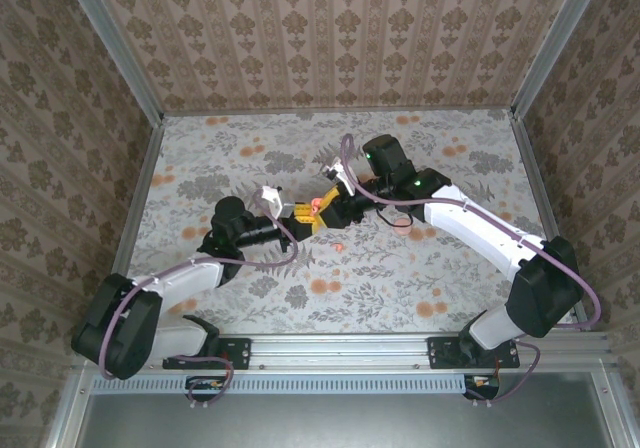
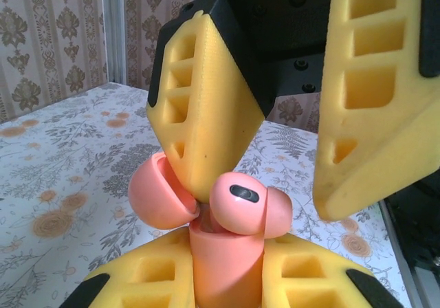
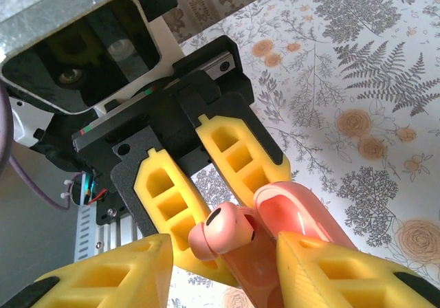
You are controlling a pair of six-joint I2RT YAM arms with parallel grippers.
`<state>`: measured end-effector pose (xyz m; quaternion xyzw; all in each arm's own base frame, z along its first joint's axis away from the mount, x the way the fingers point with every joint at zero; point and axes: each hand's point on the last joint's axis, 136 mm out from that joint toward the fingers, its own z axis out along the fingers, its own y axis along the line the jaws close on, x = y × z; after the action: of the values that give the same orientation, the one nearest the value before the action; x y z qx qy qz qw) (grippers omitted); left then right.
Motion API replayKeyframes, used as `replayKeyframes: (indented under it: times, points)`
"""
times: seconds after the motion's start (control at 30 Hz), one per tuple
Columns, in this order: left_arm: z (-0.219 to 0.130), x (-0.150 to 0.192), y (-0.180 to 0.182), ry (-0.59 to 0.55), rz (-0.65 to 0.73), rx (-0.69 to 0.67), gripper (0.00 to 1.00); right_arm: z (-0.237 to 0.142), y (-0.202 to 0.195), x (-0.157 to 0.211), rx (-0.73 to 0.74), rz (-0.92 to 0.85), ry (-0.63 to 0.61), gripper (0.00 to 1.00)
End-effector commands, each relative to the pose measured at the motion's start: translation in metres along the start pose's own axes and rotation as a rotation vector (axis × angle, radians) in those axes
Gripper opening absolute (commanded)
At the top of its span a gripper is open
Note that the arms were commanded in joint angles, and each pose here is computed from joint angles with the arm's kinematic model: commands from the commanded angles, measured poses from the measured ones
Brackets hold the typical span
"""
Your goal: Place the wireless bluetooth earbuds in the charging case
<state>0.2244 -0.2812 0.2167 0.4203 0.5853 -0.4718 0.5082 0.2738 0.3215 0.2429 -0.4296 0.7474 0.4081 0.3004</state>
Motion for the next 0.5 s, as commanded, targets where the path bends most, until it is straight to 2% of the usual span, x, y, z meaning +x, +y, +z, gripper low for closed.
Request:
replayKeyframes:
  times: [0.0,0.3,0.47]
  points:
    - [0.0,-0.017,-0.002,-0.02,0.093,-0.004,0.08,-0.011,-0.004,-0.01,0.049,0.008,-0.041,0.45]
    - [0.001,-0.011,0.002,0.026,0.124,-0.055,0.08,-0.017,0.003,-0.013,0.049,0.062,-0.072,0.45]
    - [0.0,-0.009,0.002,0.031,0.13,-0.064,0.07,-0.016,0.005,-0.008,0.106,0.127,-0.059,0.45]
